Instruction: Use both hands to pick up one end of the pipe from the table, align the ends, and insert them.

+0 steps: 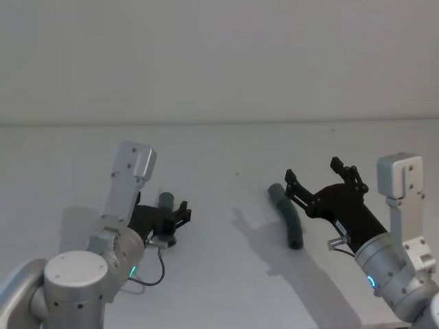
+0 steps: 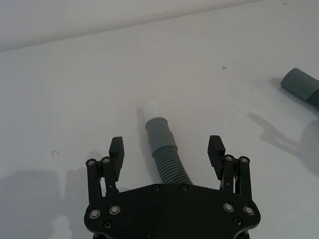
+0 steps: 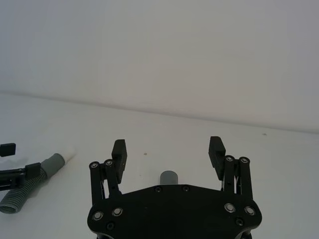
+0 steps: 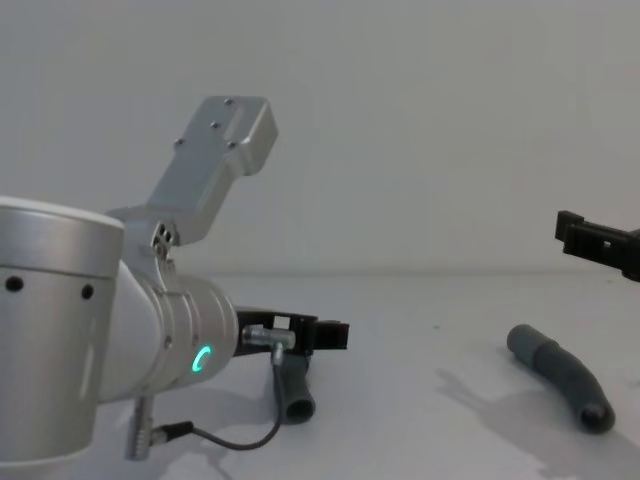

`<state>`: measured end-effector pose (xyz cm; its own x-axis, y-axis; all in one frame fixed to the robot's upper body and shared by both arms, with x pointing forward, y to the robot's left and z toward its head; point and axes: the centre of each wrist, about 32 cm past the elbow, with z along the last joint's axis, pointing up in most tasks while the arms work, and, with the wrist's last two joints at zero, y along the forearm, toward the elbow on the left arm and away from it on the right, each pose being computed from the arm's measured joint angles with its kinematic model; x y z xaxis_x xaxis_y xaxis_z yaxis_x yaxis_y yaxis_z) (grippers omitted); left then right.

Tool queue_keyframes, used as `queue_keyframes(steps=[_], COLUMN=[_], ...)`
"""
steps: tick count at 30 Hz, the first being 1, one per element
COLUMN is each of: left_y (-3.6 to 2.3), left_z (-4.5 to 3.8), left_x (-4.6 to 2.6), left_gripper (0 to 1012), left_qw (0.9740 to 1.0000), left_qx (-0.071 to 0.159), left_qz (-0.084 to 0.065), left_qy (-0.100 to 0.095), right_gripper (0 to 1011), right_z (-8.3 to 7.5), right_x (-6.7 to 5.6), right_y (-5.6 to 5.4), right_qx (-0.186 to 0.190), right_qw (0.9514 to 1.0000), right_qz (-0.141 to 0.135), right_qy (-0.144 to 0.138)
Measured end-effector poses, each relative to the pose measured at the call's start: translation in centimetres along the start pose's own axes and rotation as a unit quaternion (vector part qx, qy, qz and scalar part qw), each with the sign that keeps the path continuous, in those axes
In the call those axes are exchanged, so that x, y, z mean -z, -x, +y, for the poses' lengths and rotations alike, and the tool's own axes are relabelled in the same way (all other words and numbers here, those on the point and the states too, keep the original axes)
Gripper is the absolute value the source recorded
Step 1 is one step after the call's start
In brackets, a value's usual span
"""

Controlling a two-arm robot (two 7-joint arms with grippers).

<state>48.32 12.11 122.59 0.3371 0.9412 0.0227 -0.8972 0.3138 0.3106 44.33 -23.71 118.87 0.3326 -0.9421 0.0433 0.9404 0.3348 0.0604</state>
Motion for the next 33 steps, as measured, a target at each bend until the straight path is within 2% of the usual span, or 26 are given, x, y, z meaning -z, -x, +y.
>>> queue_keyframes(steps=[16,33], left_y=[0.57,1.78], left_z=[-1.2,-2.05], left_x=[-1.2,-1.88], left_gripper=[1002,1002], left_qw=[0.9995,0.9982], left_qx=[-0.005,-0.016], left_qz=[0.013,0.002], left_qy=[-0.027,-0.057], right_gripper=[1000,1000], right_z=[0.0,0.0], right_x=[0.0,0.0], right_y=[0.0,0.0], right_qx=[0.0,0.0], right_qw=[1.0,1.0], right_qz=[0.0,0.0], right_qy=[0.0,0.0])
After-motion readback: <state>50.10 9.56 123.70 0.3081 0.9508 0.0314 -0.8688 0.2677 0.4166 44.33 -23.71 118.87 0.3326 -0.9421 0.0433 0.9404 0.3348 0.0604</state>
